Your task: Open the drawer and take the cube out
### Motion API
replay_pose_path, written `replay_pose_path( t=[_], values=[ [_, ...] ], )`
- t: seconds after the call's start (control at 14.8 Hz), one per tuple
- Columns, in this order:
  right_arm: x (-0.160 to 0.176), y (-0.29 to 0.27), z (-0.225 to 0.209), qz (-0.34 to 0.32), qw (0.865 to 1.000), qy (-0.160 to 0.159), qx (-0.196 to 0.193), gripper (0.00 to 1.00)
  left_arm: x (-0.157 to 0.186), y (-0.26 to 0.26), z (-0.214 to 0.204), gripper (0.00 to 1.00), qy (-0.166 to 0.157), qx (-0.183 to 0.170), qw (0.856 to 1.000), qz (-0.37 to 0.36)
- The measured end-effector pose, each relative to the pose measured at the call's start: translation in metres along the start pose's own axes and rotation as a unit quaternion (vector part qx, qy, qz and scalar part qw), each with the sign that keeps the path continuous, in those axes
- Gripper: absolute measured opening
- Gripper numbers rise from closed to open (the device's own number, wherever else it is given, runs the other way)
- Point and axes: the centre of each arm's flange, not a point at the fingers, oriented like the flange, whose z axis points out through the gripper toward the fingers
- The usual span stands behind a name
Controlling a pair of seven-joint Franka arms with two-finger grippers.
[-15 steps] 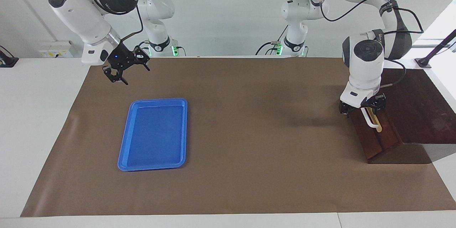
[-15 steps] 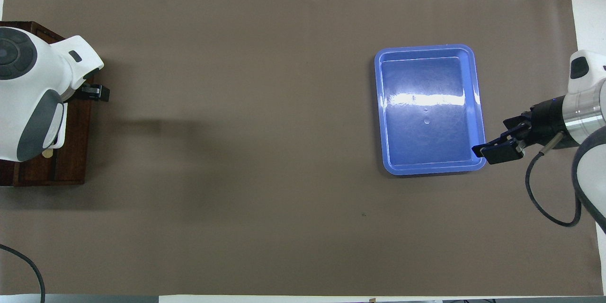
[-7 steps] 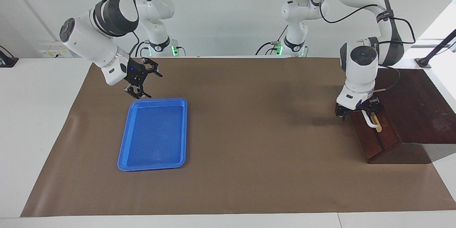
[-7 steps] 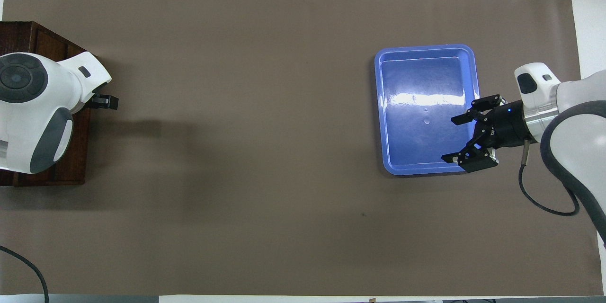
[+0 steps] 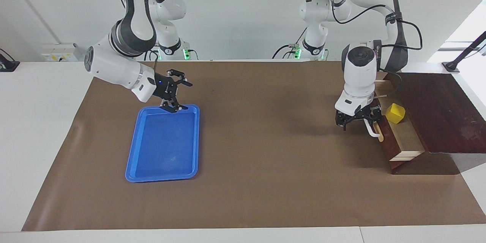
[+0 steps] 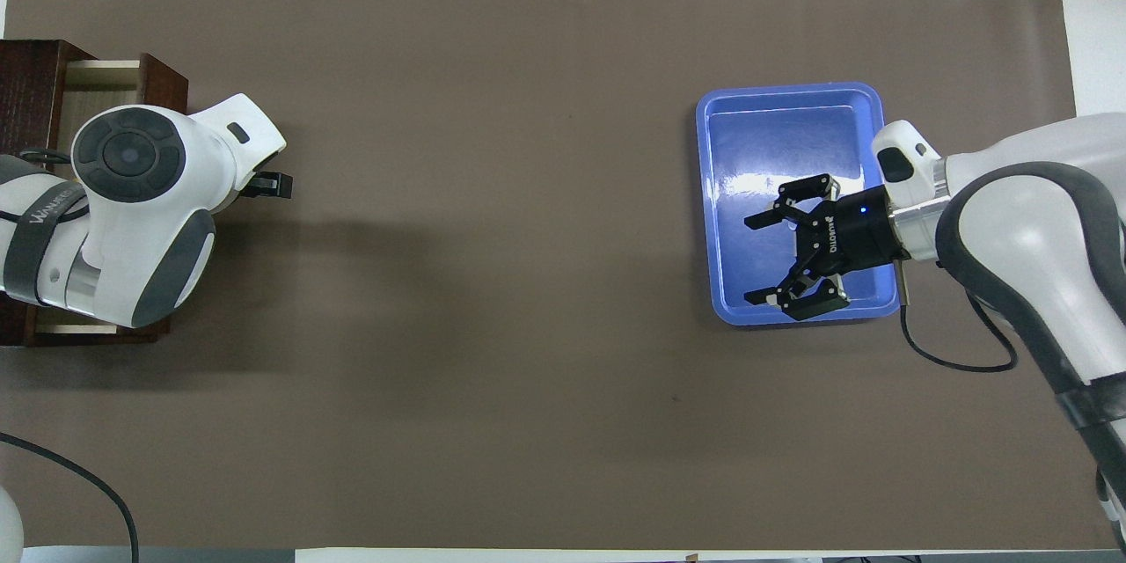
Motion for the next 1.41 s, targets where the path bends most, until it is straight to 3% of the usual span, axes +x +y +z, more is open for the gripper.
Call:
replay_pose_path(
  t=[0.2, 0.47, 0.74, 0.94, 1.41],
  values=[
    [0.017, -0.01, 0.029, -0.031, 0.999, 0.029, 0.016, 1.0, 0.0, 0.016, -0.006, 1.0, 0.001, -0.013, 1.0, -0.014],
    [0.031, -0.017, 0.075, -0.073, 0.992, 0.092, 0.046, 1.0, 0.001, 0.028, -0.013, 1.0, 0.003, -0.026, 0.999, -0.035],
    [0.017, 0.0, 0.152, -0.124, 0.975, 0.175, 0.06, 1.0, 0.002, 0.035, -0.018, 1.0, 0.006, -0.033, 0.998, -0.045],
    [0.034, 0.006, 0.189, -0.167, 0.96, 0.218, 0.054, 1.0, 0.003, 0.037, -0.019, 1.0, 0.007, -0.038, 0.998, -0.055],
    [0.091, 0.0, 0.224, -0.21, 0.944, 0.25, 0.054, 1.0, 0.002, 0.053, -0.026, 1.0, 0.01, -0.042, 0.997, -0.068]
  ],
)
